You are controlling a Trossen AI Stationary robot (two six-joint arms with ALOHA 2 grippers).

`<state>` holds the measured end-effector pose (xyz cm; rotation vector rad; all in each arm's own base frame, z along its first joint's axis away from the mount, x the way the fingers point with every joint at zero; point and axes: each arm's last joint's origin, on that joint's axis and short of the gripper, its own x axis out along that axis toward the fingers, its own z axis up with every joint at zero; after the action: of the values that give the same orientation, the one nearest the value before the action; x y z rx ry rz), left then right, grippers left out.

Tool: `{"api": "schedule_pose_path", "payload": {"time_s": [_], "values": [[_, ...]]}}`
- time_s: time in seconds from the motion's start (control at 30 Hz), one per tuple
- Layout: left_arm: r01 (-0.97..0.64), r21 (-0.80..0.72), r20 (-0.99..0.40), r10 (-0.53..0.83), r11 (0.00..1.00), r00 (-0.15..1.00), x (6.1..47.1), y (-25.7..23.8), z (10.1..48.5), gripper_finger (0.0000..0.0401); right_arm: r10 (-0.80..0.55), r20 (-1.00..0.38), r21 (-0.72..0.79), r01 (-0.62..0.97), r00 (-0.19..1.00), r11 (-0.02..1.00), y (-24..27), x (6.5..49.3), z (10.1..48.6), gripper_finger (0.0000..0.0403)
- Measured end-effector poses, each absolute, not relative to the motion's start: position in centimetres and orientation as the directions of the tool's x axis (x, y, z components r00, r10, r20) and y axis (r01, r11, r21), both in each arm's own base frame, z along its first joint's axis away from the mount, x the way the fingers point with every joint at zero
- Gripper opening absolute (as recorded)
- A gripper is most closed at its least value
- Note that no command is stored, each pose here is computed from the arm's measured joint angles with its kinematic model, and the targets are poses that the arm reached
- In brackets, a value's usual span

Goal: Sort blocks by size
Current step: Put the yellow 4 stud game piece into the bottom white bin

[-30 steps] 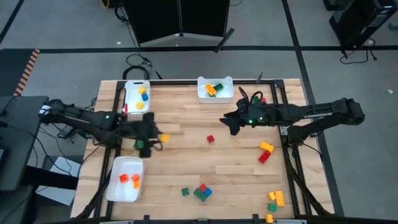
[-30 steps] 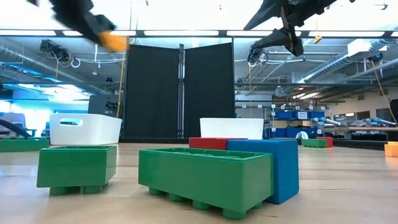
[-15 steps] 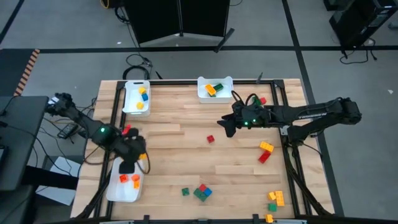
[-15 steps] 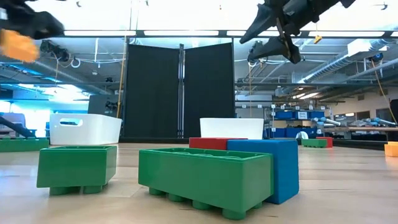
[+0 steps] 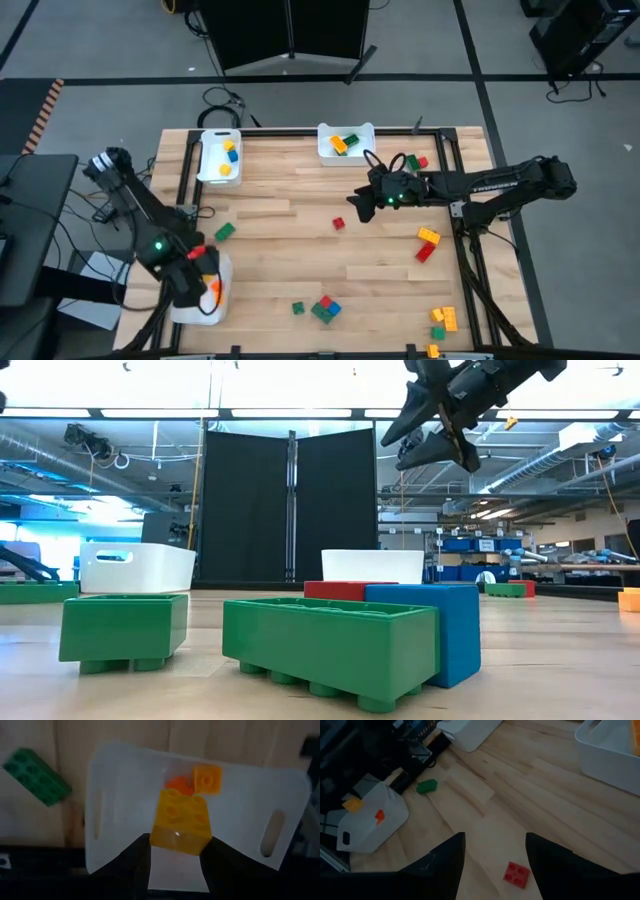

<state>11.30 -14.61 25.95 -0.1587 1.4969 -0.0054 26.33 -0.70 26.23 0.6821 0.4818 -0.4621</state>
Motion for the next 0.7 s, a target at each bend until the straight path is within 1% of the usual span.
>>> {"api": "schedule_pose_path", "payload": {"time_s": [0.2,0.3,0.4,0.6,0.7], "values": [[-0.069,-0.008,-1.000,-0.009,0.998,-0.008,11.8,-16.2,23.2,0.0158,-0.249,-0.550,0.486,0.548,0.797,0.681,-0.9,26.4,26.3,0.0219],[-0.044,0.006,-1.000,0.005,0.999,-0.019,12.3,-16.8,22.2,0.0158,-0.248,-0.549,0.487,0.547,0.798,0.681,-0.9,26.4,26.3,0.0219],[-0.030,-0.016,-0.999,-0.017,0.999,-0.029,12.6,-17.4,21.1,0.0158,-0.247,-0.549,0.487,0.546,0.799,0.682,-0.9,26.4,26.3,0.0219],[-0.014,-0.120,-0.991,-0.121,0.993,-0.054,12.3,-18.3,19.6,0.0158,-0.246,-0.549,0.487,0.546,0.798,0.682,-0.9,26.4,26.3,0.0219],[-0.007,-0.134,-0.986,-0.134,0.991,-0.097,11.9,-18.3,19.1,0.0158,-0.246,-0.548,0.488,0.545,0.799,0.682,-0.9,26.4,26.3,0.0219]]}}
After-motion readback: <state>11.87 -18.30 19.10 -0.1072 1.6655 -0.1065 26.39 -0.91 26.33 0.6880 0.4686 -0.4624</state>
